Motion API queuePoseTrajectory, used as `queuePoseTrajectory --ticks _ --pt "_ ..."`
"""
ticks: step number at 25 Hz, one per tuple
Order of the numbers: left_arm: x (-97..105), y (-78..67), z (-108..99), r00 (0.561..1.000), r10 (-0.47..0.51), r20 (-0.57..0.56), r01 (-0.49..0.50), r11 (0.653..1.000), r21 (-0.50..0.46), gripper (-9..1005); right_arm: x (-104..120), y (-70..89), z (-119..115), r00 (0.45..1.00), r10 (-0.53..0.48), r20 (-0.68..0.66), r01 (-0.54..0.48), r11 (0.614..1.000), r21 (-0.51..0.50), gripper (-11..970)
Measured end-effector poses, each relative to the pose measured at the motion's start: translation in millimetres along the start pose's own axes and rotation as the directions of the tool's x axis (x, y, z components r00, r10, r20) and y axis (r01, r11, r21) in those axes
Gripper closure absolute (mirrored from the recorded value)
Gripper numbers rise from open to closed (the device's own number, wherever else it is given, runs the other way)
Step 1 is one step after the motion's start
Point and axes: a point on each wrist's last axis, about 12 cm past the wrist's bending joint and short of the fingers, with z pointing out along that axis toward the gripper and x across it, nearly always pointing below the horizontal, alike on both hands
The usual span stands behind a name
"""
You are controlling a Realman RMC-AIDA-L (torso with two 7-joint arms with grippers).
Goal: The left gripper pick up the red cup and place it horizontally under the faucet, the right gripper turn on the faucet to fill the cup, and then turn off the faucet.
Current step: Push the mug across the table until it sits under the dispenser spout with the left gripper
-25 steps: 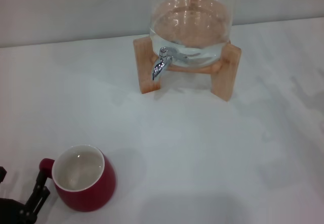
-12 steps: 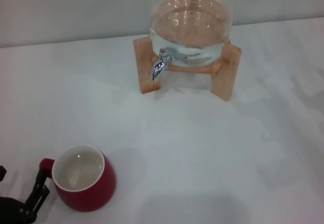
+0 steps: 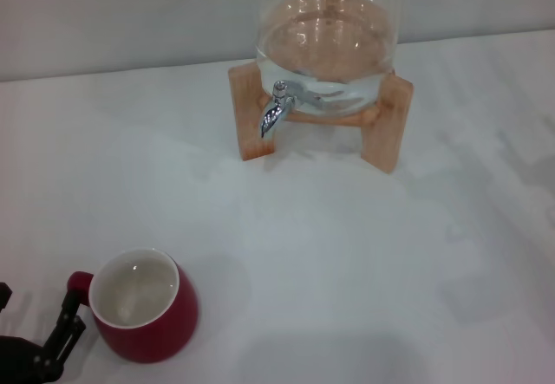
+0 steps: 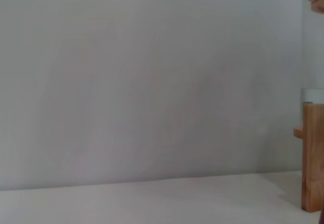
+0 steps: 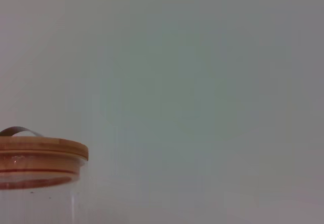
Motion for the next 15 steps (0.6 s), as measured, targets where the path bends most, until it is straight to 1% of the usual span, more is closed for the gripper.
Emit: queuePoseTrajectory --ticks 15 --pt "0.4 -0.6 0.7 1.000 -0.001 -0.003 0.001 1.000 0.000 118 -0.7 -0.4 1.0 1.000 -0.002 0.003 0.002 1.000 -0.002 100"
